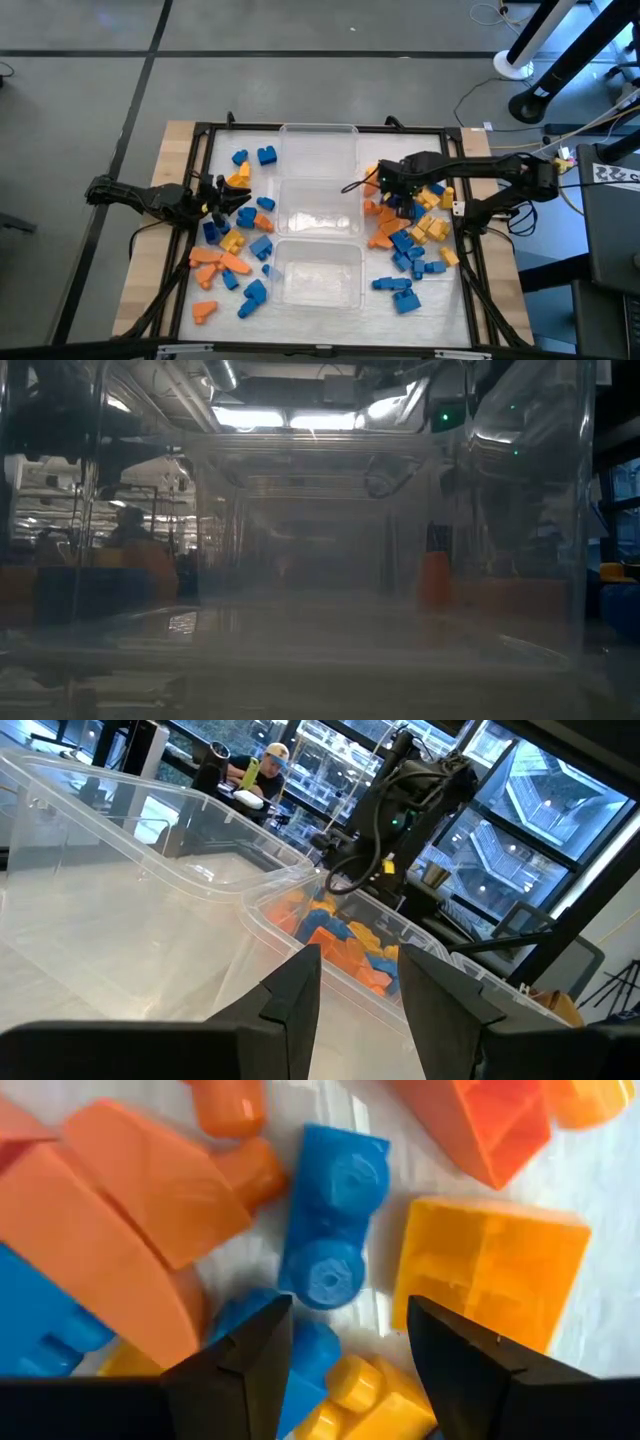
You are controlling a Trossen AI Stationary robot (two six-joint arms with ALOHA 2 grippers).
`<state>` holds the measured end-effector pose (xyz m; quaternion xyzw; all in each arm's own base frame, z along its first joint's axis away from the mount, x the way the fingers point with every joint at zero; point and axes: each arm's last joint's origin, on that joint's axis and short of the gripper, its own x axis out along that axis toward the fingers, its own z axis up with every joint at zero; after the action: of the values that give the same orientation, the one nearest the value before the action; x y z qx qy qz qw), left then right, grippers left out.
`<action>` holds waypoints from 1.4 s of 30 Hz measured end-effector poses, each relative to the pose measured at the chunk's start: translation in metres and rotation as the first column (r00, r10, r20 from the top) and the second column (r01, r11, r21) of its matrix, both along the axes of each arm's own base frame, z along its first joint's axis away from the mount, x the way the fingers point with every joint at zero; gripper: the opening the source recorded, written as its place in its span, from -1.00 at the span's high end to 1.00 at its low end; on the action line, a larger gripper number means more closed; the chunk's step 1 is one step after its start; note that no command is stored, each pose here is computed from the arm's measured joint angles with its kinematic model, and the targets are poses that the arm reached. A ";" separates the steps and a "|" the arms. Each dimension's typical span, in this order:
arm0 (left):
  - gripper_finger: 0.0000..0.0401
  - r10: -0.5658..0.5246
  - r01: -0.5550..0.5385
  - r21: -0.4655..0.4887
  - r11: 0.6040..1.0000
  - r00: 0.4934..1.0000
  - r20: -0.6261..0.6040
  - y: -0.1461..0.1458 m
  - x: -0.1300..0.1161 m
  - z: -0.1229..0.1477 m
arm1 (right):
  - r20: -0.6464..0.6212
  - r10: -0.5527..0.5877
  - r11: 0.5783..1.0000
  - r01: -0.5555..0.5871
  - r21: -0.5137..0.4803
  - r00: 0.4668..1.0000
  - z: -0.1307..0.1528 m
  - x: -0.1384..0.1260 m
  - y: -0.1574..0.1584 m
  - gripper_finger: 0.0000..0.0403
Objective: Sort blocks
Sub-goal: Put the blue game piece into the middle transparent bin
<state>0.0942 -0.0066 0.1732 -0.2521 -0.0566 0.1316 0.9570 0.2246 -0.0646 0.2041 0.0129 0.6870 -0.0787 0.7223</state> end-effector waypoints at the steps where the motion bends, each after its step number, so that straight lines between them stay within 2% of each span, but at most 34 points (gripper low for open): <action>1: 0.38 0.000 0.000 0.000 1.000 1.000 0.000 0.000 0.000 0.000 | 0.006 -0.002 1.000 0.002 0.012 1.000 -0.001 -0.001 -0.002 0.02; 5: 0.38 0.000 0.000 0.000 1.000 1.000 0.001 0.000 0.000 0.000 | 0.072 0.004 0.998 -0.008 0.063 0.997 -0.006 0.002 -0.005 0.02; 11: 0.38 0.000 0.000 0.000 1.000 1.000 0.001 0.000 0.000 0.000 | 0.111 0.003 0.998 -0.010 0.060 0.994 -0.013 0.003 -0.004 0.02; 18: 0.38 0.000 0.000 -0.001 1.000 1.000 0.001 0.000 0.000 0.000 | 0.066 -0.017 0.997 0.012 0.076 0.998 -0.028 -0.006 -0.002 0.02; 26: 0.38 0.001 -0.001 0.000 1.000 1.000 0.000 0.000 0.000 0.000 | 0.164 -0.021 0.999 0.014 0.047 0.986 -0.029 0.002 -0.004 0.02; 39: 0.38 0.001 -0.001 0.000 1.000 1.000 0.000 0.000 0.000 0.000 | 0.131 -0.026 0.999 0.021 0.038 0.991 -0.030 0.000 -0.004 0.03; 42: 0.38 0.001 -0.001 0.000 1.000 1.000 0.001 0.000 0.000 0.000 | 0.130 -0.026 0.999 0.021 0.038 0.991 -0.030 0.000 -0.004 0.11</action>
<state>0.0941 -0.0065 0.1733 -0.2522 -0.0570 0.1317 0.9570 0.2243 -0.0686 0.1739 0.0391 0.6395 -0.0737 0.7643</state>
